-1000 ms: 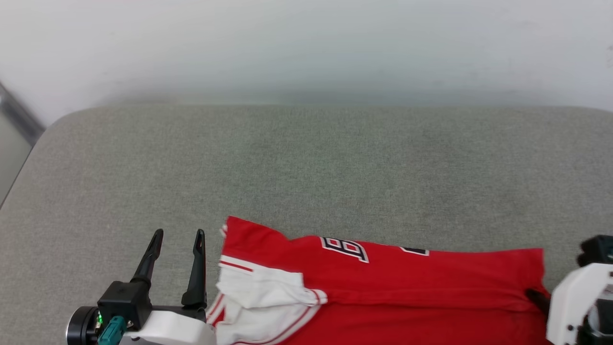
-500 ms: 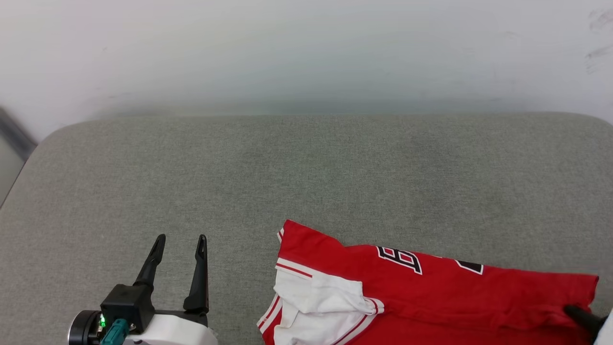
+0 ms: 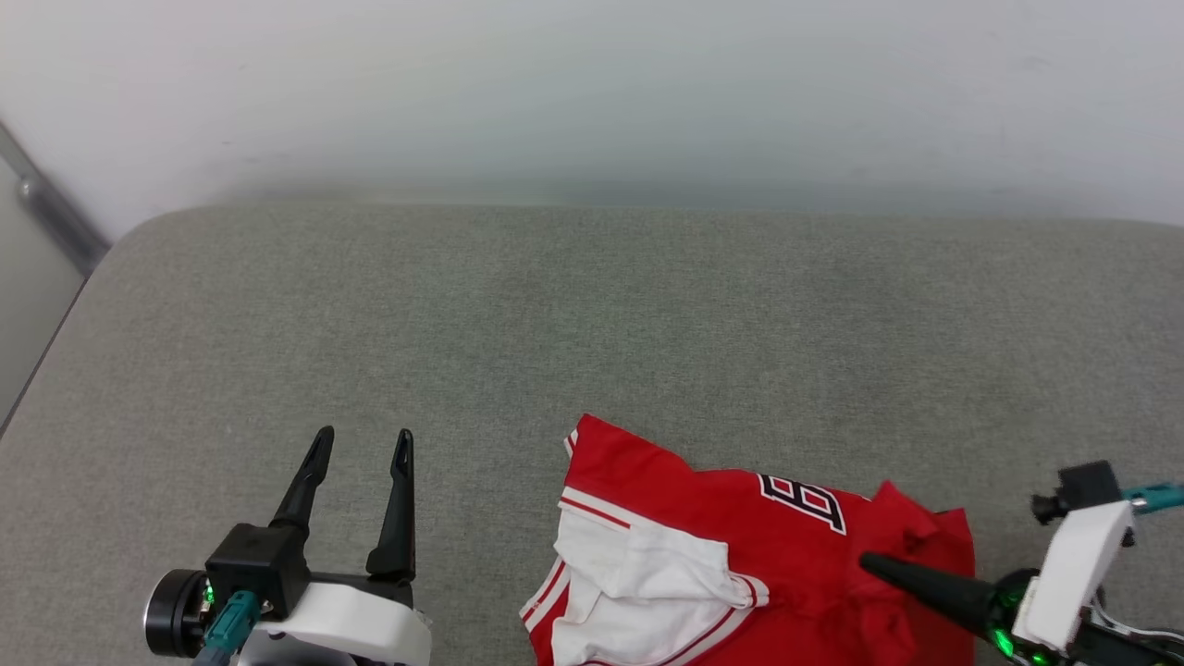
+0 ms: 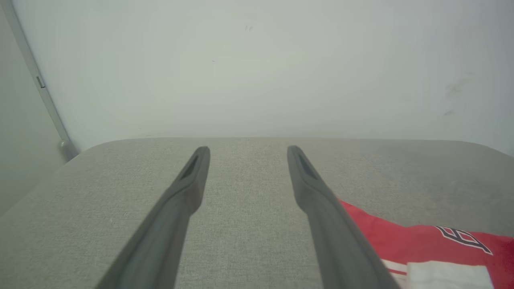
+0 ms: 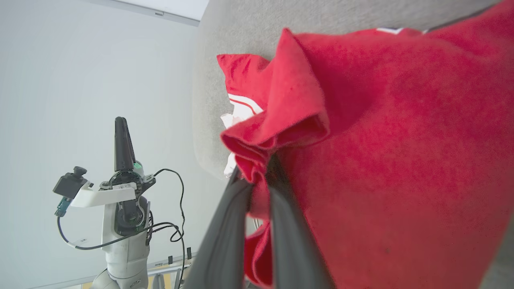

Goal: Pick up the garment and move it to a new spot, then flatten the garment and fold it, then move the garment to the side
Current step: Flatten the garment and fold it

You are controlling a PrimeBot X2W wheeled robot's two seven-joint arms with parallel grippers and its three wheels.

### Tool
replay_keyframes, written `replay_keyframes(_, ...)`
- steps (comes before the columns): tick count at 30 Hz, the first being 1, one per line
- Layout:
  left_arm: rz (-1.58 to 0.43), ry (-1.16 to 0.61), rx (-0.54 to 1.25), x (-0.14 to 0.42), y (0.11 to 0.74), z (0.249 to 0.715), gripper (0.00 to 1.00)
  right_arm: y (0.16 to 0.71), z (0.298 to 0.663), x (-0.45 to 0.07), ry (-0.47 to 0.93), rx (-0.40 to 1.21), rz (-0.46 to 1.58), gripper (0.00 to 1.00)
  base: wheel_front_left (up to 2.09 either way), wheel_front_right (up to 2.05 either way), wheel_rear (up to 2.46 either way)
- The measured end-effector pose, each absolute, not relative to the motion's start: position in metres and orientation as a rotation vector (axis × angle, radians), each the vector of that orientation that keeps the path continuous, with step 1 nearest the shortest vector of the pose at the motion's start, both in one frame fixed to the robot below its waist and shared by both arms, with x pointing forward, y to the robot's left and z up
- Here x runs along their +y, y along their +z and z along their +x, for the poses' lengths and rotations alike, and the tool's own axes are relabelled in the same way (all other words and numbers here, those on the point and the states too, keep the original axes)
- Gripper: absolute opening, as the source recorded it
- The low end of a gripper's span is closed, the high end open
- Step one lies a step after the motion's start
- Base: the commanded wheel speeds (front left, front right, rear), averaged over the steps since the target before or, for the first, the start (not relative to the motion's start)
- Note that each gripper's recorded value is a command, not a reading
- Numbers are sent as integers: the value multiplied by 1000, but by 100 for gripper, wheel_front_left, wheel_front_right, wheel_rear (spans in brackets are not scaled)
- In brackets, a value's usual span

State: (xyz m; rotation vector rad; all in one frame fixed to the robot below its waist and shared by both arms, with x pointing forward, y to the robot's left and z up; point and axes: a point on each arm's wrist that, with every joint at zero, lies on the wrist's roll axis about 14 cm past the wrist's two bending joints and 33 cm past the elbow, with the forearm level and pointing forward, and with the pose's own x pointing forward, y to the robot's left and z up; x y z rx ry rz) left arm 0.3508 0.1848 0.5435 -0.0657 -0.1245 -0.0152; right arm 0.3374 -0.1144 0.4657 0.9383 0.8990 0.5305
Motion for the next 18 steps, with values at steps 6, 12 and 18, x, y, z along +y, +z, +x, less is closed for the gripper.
replay_keyframes(6,-67,10,-108,192,538,353,100,466,345,-55,694,954,977,0,0,0,0)
replay_keyframes(12,-82,21,-101,193,533,364,100,465,357,-8,807,995,985,0,0,0,0)
replay_keyframes(18,-88,31,-79,194,524,375,100,451,360,24,856,1060,958,0,0,0,0)
